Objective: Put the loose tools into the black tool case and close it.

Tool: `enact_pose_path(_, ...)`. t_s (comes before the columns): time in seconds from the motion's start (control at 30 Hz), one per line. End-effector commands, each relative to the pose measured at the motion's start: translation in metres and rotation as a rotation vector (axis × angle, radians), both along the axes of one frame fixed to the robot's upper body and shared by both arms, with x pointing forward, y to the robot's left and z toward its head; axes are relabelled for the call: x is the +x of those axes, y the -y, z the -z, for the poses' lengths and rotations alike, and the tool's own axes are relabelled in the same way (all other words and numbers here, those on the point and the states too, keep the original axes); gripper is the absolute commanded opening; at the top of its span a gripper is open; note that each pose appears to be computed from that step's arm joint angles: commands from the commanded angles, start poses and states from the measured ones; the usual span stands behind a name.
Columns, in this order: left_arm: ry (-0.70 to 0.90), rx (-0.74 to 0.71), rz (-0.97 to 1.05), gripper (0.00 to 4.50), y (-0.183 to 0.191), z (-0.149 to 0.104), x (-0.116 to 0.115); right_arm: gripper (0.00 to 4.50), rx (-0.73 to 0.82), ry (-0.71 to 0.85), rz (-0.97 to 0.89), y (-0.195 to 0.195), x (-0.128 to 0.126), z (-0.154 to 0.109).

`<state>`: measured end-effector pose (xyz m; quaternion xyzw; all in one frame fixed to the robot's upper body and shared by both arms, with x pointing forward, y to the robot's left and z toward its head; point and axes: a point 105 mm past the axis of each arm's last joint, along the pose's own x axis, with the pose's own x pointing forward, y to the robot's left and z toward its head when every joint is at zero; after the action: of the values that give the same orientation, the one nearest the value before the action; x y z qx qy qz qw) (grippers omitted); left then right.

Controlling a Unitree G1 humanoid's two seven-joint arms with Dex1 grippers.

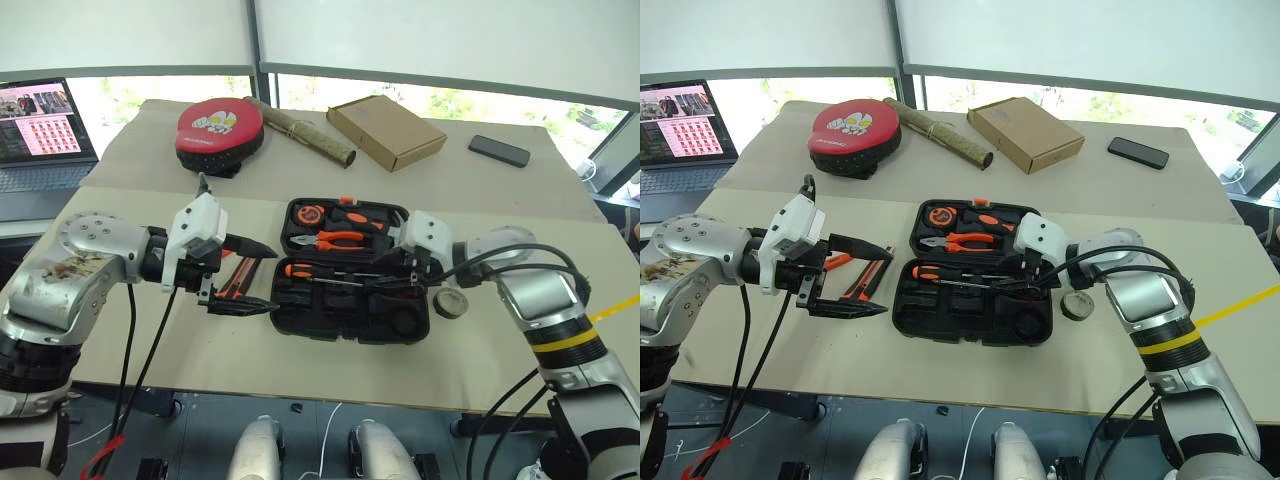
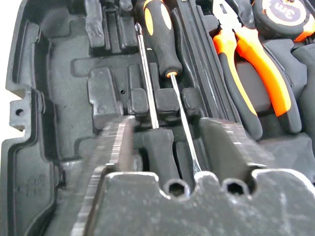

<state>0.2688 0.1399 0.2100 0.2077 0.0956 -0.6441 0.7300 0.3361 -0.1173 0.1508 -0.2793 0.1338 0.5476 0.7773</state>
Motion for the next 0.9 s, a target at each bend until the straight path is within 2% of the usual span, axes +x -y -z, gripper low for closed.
enact_pose_path(0.03, 0.040, 0.007, 0.019, 4.50, 0.002, -0.007, 0.000, 0.93, 0.006, 0.023, 0.005, -0.001, 0.003, -0.004)
enact_pose_path(0.1, 0.040, 0.008, 0.019, 4.50, 0.002, -0.007, 0.001, 0.20, 0.001, 0.014, 0.008, -0.002, 0.005, -0.001)
enact_pose_path(0.13, 0.040, 0.009, 0.018, 4.50, 0.002, -0.007, 0.001, 0.05, -0.007, 0.009, 0.005, -0.003, 0.005, 0.002)
enact_pose_path(0.23, 0.040, 0.012, 0.017, 4.50, 0.001, -0.007, 0.001, 0.05, -0.042, 0.013, 0.008, -0.006, 0.007, 0.012)
enact_pose_path(0.4, 0.042, 0.016, 0.014, 4.50, 0.001, -0.008, 0.002, 0.05, -0.187, 0.019, -0.036, -0.007, 0.006, 0.035)
enact_pose_path(0.6, 0.046, 0.018, 0.008, 4.50, 0.000, -0.008, 0.003, 0.05, -0.257, 0.022, -0.079, -0.009, 0.001, 0.044)
enact_pose_path(0.77, 0.046, 0.015, 0.006, 4.50, 0.000, -0.007, 0.003, 0.05, -0.219, 0.058, -0.067, -0.012, 0.004, 0.032)
enact_pose_path(0.9, 0.045, 0.014, 0.001, 4.50, -0.001, -0.006, 0.003, 0.05, -0.111, 0.083, -0.018, -0.014, 0.010, -0.001)
